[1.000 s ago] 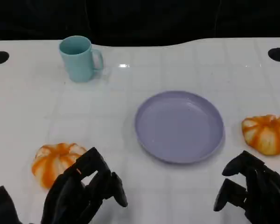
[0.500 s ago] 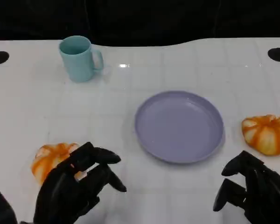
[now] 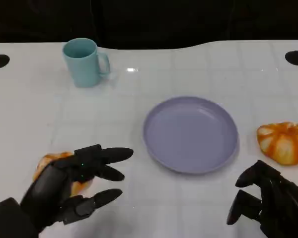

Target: Grasp the bread from the table and place it into the plate.

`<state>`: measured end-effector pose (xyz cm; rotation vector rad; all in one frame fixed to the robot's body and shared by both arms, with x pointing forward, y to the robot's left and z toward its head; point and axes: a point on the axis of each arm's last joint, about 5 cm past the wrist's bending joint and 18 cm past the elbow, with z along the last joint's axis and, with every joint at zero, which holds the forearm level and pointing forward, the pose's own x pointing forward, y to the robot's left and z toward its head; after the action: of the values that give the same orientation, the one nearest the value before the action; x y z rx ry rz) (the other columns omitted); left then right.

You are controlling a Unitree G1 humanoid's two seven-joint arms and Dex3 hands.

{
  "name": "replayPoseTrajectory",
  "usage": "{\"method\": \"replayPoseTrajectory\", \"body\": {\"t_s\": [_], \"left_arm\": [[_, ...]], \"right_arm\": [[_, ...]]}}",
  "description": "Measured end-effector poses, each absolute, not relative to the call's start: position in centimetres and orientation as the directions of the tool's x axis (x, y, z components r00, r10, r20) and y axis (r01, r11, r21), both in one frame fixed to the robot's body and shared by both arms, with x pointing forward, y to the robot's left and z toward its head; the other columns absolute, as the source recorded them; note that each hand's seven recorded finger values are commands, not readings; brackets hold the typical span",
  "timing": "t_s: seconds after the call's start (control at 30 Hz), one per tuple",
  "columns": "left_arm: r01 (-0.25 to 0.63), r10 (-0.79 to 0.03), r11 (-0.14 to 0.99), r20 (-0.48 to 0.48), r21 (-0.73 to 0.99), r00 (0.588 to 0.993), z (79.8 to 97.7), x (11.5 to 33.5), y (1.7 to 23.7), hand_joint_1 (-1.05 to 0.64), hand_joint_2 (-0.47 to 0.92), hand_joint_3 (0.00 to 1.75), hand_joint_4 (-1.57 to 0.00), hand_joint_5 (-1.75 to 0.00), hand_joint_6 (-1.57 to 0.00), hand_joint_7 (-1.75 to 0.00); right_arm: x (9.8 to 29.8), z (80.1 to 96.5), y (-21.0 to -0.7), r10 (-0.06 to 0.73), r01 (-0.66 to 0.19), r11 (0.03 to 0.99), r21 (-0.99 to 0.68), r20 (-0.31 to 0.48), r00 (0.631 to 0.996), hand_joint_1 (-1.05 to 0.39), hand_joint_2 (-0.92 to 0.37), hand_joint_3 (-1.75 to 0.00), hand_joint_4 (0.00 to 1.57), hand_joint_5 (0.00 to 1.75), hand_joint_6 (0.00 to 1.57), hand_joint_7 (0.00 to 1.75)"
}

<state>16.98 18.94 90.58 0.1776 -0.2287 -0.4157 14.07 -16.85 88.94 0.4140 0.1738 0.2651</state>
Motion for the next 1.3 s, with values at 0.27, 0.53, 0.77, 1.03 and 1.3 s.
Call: {"method": "replayPoseTrajectory", "body": {"t_s": [0.27, 0.53, 0.77, 1.03, 1.3], "left_arm": [[0.339, -0.467, 0.759, 0.101, 0.556, 0.879, 92.7, 17.0, 20.2, -0.61, 0.92, 0.07, -0.21, -0.51, -0.48, -0.01], [0.112, -0.405, 0.517, 0.127, 0.848, 0.905, 94.8, 16.7, 20.5, -0.6, 0.92, 0.09, -0.16, -0.39, -0.44, 0.0], [0.048, -0.382, 0.383, 0.111, 0.922, 0.918, 95.7, 16.6, 20.3, -0.59, 0.92, 0.1, -0.11, -0.34, -0.38, 0.0], [0.133, -0.318, 0.13, -0.086, 0.983, 0.944, 96.5, 16.9, 20.3, -0.5, 0.82, 0.0, -0.04, -0.18, -0.25, 0.0], [0.233, -0.287, -0.022, -0.229, 0.972, 0.93, 96.7, 18.2, 19.6, -0.54, 0.82, 0.01, -0.02, -0.14, -0.18, 0.0]], "right_arm": [[14.1, 89.0, -16.8, 0.289, -0.219, 0.882, 0.418, -0.111, 0.951, -0.54, -0.92, -0.41, 0.6, 1.75, 0.42, 1.63], [14.1, 89.0, -16.8, 0.29, -0.22, 0.881, 0.418, -0.111, 0.951, -0.54, -0.92, -0.42, 0.6, 1.75, 0.43, 1.65], [14.1, 88.9, -16.8, 0.293, -0.22, 0.88, 0.42, -0.119, 0.949, -0.54, -0.92, -0.43, 0.6, 1.75, 0.41, 1.66], [14.1, 89.0, -16.8, 0.293, -0.22, 0.882, 0.416, -0.121, 0.948, -0.54, -0.92, -0.45, 0.61, 1.75, 0.4, 1.67], [14.1, 89.0, -16.8, 0.297, -0.224, 0.88, 0.418, -0.118, 0.947, -0.54, -0.92, -0.46, 0.61, 1.75, 0.39, 1.68]]}}
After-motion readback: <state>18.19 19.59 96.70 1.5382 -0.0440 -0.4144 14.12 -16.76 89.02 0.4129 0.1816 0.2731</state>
